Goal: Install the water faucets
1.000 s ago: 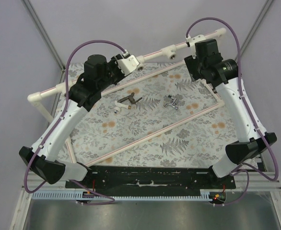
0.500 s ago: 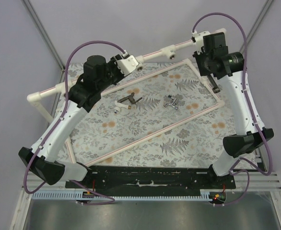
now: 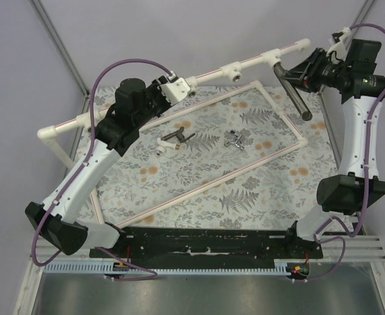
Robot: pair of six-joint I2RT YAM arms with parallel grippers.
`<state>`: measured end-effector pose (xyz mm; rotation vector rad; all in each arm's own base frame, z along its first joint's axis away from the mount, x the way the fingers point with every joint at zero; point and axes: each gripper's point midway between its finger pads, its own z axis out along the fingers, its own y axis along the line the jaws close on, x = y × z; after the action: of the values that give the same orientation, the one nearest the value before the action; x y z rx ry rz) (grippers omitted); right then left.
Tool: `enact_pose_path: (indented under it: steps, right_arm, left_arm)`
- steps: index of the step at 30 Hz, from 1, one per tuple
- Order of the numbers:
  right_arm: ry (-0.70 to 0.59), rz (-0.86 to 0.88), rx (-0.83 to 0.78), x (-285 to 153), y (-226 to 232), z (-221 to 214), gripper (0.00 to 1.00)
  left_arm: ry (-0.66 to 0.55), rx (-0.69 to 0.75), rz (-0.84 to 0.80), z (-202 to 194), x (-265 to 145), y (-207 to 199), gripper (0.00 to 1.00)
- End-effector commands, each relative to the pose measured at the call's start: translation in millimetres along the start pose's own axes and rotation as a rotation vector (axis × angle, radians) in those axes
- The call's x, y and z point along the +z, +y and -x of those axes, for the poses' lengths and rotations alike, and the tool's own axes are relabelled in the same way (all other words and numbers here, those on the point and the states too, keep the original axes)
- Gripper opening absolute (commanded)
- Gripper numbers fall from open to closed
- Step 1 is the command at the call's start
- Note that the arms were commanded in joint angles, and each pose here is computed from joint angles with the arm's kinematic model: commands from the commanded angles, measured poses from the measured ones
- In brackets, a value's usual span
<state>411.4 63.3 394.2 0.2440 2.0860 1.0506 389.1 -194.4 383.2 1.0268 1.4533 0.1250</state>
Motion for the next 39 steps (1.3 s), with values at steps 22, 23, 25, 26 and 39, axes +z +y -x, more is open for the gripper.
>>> enact_pose_path:
  steps: [22,23,25,26,39]
  right_arm:
    - [-0.294,-0.577,-0.844,-29.7,30.2,48.0,0.88]
    - [-0.273,-0.614,-0.878,-24.9,26.4,46.3,0.88]
    - [-0.240,-0.670,-0.934,-15.7,21.8,43.4,0.86]
    - [-0.226,-0.696,-0.951,-12.6,18.5,42.8,0.86]
    - [-0.074,-0.673,-0.988,17.2,-7.8,34.0,0.49]
  left_arm:
    - [0.293,-0.090,-0.175,-74.9,-8.7,-60.2,0.05]
    - [0.293,-0.089,-0.176,-74.8,-8.4,-60.0,0.06]
    - [0.293,-0.089,-0.176,-74.9,-8.7,-60.1,0.05]
    - [0.297,-0.090,-0.175,-75.8,-9.2,-60.2,0.05]
    - [0.291,-0.083,-0.179,-74.6,-11.0,-61.3,0.06]
